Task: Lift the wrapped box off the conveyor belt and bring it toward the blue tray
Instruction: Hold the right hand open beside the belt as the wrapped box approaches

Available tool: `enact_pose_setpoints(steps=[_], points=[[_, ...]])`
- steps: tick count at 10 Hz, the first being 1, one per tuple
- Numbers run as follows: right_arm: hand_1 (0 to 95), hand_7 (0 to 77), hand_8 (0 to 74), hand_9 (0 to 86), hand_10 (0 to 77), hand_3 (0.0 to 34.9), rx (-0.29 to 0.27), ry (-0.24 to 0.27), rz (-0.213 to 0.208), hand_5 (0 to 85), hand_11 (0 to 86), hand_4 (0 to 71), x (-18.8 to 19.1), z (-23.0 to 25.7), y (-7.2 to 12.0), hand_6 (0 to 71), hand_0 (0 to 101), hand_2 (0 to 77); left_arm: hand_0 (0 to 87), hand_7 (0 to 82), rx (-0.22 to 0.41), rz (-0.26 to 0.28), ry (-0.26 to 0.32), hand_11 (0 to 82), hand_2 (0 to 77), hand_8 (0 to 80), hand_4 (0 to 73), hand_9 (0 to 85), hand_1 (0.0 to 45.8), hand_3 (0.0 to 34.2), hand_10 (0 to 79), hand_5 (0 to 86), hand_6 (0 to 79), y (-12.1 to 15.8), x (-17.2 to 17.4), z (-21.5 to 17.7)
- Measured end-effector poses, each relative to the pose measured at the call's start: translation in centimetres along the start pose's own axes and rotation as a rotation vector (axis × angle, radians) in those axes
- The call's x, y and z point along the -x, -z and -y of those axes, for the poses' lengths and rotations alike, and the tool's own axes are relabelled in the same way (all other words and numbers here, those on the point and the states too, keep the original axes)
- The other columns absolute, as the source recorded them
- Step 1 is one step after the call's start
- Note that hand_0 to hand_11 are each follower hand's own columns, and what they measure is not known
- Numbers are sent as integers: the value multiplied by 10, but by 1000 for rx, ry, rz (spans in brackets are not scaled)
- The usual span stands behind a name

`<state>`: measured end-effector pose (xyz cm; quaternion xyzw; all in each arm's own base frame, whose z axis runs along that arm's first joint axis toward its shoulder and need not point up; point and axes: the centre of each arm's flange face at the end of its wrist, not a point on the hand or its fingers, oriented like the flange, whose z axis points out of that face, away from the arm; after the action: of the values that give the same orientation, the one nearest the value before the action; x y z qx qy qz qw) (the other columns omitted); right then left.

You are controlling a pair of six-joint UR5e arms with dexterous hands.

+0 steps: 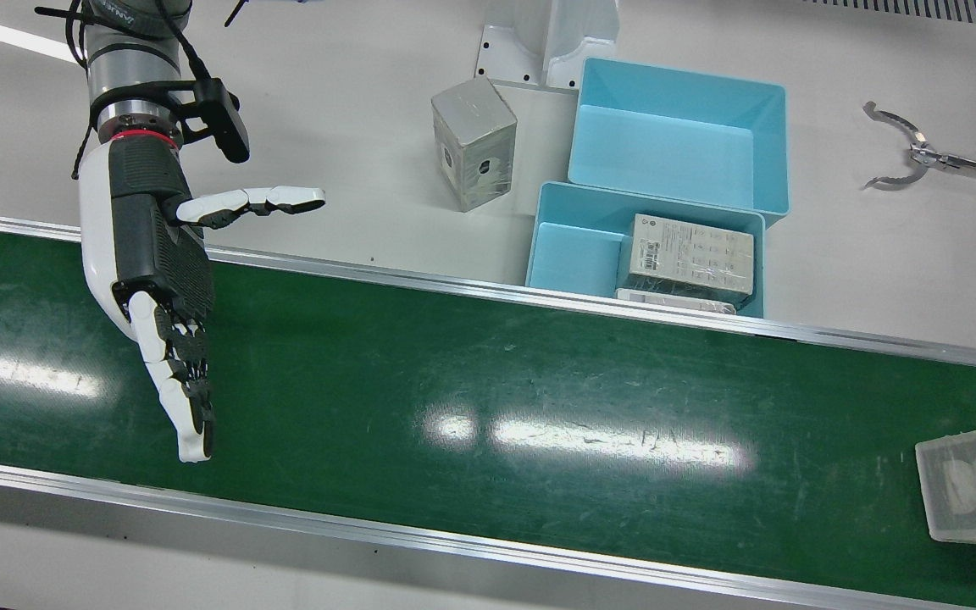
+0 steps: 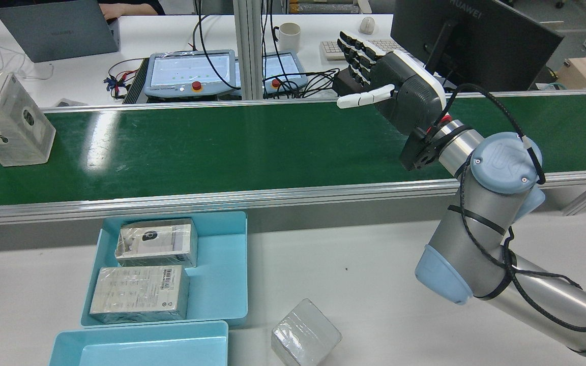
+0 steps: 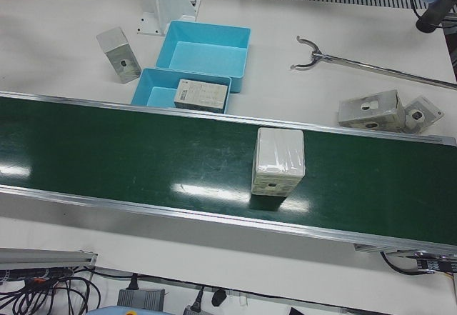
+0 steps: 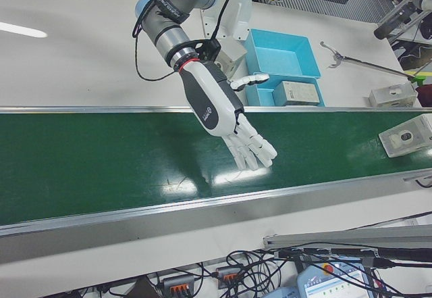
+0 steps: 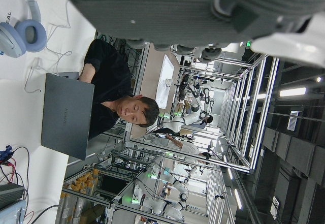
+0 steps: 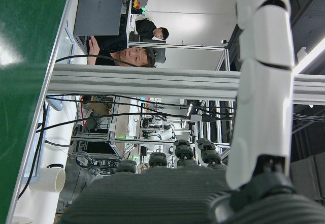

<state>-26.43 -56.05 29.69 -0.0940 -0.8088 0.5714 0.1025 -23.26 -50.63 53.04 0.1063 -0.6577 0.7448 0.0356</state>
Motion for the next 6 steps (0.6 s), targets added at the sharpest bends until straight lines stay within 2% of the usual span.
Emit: enact_pose_setpoints(steps=[6], points=[[147,5,27,16,0,67,2,-11,-39,71,11,16,-27,-3,1,0,475,104,0,5,0,0,0,0,11,0,0,0,0,0,5,11,0,0,0,0]])
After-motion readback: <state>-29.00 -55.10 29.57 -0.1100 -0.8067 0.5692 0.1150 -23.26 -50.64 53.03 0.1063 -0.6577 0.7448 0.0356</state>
